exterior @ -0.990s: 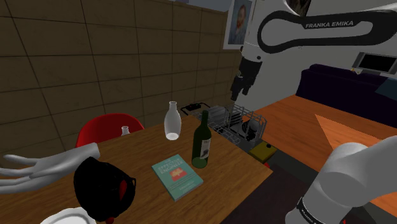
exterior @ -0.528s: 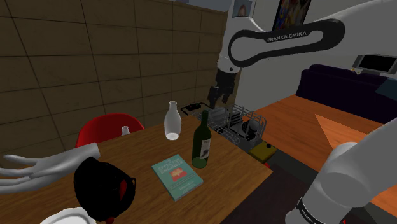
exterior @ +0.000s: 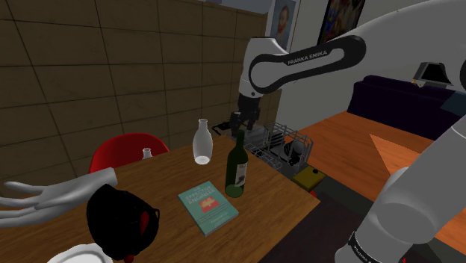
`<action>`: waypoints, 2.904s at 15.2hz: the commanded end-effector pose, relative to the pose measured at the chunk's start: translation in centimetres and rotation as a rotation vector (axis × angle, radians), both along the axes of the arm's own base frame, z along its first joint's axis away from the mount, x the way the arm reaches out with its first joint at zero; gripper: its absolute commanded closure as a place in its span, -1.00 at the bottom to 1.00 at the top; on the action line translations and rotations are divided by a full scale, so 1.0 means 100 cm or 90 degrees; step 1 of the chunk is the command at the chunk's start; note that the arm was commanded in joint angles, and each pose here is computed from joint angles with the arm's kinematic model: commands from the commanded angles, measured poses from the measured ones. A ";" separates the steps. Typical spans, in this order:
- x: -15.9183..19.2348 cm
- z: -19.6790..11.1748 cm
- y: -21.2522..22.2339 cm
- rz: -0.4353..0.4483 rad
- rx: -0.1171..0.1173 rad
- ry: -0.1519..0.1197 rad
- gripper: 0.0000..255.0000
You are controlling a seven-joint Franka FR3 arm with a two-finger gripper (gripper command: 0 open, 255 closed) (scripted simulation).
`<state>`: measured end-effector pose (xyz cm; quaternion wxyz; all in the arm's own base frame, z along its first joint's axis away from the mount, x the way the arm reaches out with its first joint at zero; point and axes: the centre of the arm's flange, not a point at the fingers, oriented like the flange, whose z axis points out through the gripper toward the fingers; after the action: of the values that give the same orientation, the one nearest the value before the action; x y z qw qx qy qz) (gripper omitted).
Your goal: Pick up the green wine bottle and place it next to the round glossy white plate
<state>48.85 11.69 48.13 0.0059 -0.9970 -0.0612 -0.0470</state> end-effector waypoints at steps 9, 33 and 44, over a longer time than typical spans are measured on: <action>0.002 -0.024 0.000 0.000 0.000 0.000 -1.00; 0.002 0.039 0.000 0.000 0.000 0.000 1.00; -0.030 0.061 0.073 0.000 0.000 0.000 1.00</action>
<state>46.34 17.97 54.02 0.0060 -0.9970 -0.0619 -0.0470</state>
